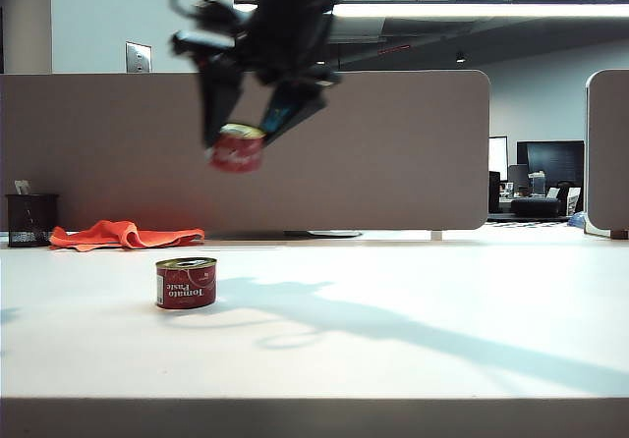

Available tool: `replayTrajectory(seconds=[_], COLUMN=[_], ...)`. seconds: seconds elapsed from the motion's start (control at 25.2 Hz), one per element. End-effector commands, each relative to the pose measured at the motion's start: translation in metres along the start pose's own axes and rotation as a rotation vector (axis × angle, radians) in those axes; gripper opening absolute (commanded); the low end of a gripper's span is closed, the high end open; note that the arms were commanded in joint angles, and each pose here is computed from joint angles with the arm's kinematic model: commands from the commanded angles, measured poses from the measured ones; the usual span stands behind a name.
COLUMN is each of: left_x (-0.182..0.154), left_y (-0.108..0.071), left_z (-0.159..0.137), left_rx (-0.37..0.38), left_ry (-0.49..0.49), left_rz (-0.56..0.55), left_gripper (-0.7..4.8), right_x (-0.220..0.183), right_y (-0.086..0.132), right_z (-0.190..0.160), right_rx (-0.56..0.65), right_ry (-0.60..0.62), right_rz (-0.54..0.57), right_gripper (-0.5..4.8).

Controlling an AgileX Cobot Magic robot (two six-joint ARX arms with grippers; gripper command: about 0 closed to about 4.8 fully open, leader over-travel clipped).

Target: Stack a can of tomatoes on the right onto the can of tomatoes on the left.

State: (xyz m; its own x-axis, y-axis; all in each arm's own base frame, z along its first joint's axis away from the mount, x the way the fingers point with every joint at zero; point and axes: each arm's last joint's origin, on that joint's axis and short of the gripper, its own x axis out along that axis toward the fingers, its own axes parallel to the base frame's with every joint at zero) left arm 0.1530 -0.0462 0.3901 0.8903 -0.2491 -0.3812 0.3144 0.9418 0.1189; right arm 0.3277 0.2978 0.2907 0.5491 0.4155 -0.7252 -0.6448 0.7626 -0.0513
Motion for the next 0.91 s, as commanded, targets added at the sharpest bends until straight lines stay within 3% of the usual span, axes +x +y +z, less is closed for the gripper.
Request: replayTrajectory(seconds=[0.04,0.28,0.91], left_x=[-0.001,-0.001,-0.001], left_y=[0.000,0.000,0.000], left_z=[0.000,0.000,-0.001], left_rx=[0.004,0.004,0.004], left_ry=[0.004,0.005,0.013], left_rz=[-0.002,-0.002,-0.002], left_gripper=[-0.05,-0.05,-0.05], right_x=[0.007,0.030,0.053], right_y=[0.018,0.040,0.044], right_z=[0.004,-0.002,-0.012], right_rx=[-0.088,-0.157,-0.160], right_ry=[0.012,0.029,0.066], right_rz=[-0.003,0.016,0.055], right_gripper=[2.91,2.91,2.91])
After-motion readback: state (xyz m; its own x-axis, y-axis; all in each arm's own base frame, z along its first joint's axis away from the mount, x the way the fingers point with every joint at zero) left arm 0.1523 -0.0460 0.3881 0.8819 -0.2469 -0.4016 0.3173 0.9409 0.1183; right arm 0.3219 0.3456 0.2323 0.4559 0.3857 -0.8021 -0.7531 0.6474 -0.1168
